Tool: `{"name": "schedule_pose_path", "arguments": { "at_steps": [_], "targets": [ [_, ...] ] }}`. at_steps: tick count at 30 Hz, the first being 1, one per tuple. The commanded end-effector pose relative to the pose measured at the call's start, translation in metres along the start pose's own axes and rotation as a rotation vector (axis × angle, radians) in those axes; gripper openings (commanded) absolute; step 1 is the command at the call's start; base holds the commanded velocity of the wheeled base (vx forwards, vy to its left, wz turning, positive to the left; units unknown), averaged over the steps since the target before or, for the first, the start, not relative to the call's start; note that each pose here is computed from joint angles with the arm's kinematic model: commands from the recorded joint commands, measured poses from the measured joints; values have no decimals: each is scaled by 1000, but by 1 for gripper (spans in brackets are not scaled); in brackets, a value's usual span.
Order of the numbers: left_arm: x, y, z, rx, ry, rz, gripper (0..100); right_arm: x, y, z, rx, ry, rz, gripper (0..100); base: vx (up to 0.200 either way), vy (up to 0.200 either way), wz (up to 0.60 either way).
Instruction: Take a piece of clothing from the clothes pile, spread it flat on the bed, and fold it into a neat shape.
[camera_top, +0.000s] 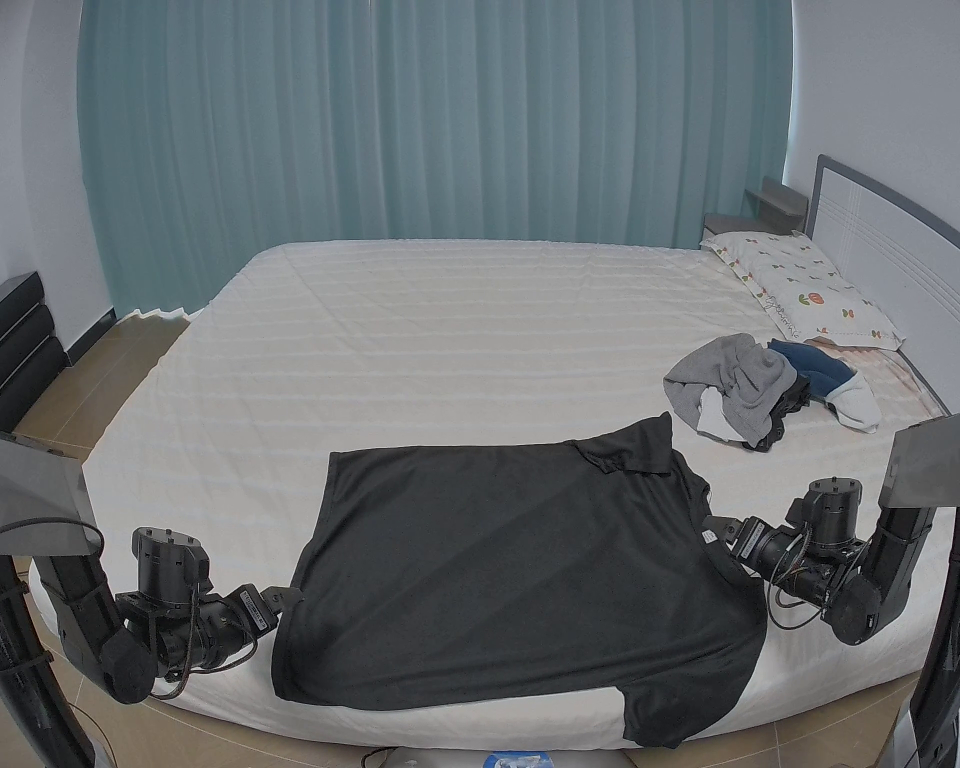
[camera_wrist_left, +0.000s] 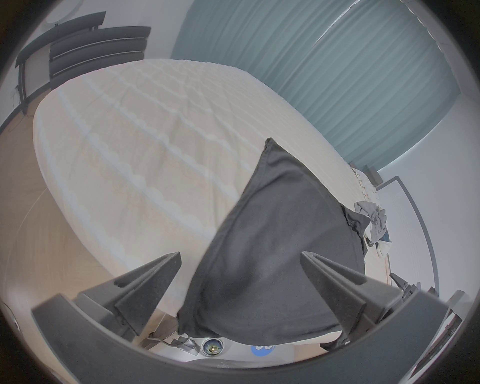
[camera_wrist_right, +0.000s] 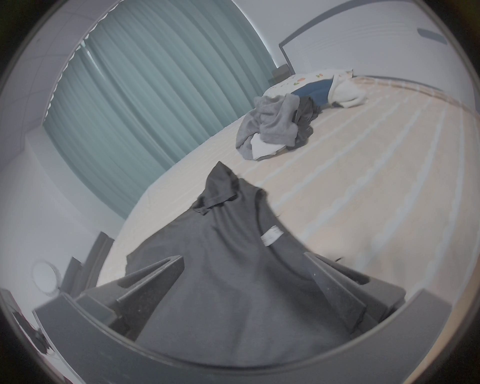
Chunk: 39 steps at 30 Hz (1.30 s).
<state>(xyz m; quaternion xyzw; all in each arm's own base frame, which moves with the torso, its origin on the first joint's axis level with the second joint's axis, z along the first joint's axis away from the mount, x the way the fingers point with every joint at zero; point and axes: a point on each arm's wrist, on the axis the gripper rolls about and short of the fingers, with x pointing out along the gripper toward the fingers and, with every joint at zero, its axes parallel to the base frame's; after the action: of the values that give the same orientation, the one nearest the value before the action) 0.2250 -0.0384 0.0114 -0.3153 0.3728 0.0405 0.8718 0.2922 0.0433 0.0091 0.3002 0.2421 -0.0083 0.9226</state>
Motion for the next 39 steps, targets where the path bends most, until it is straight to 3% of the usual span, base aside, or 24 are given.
{"name": "schedule_pose_path", "arguments": {
  "at_steps": [1, 8, 13, 18, 23, 28, 34, 39],
  "targets": [
    [1, -1, 1, -2, -2, -3, 100, 18, 3, -6, 35, 10, 14, 100, 0, 0, 0],
    [5, -2, -6, 5, 23, 3, 100, 53, 8, -1, 79, -15, 33, 100, 0, 0, 0],
    [6, -9, -8, -66, 18, -40, 100, 88, 22, 15, 114, 4, 24, 100, 0, 0, 0],
    [7, -12, -12, -71, 35, -64, 100, 122, 31, 11, 131, 30, 20, 100, 200, 0, 0],
    [10, -12, -13, -72, 47, -63, 100, 146, 38, -1, 118, 57, 26, 100, 0, 0, 0],
    [15, -10, -14, -72, 48, -49, 100, 164, 35, -3, 116, 76, -36, 100, 0, 0, 0],
    [20, -9, -15, -73, 48, -41, 100, 176, 37, 0, 117, 62, -37, 100, 0, 0, 0],
    [23, -7, -17, -73, 52, -28, 100, 194, 46, 14, 117, -22, 10, 100, 0, 0, 0]
  ]
}}
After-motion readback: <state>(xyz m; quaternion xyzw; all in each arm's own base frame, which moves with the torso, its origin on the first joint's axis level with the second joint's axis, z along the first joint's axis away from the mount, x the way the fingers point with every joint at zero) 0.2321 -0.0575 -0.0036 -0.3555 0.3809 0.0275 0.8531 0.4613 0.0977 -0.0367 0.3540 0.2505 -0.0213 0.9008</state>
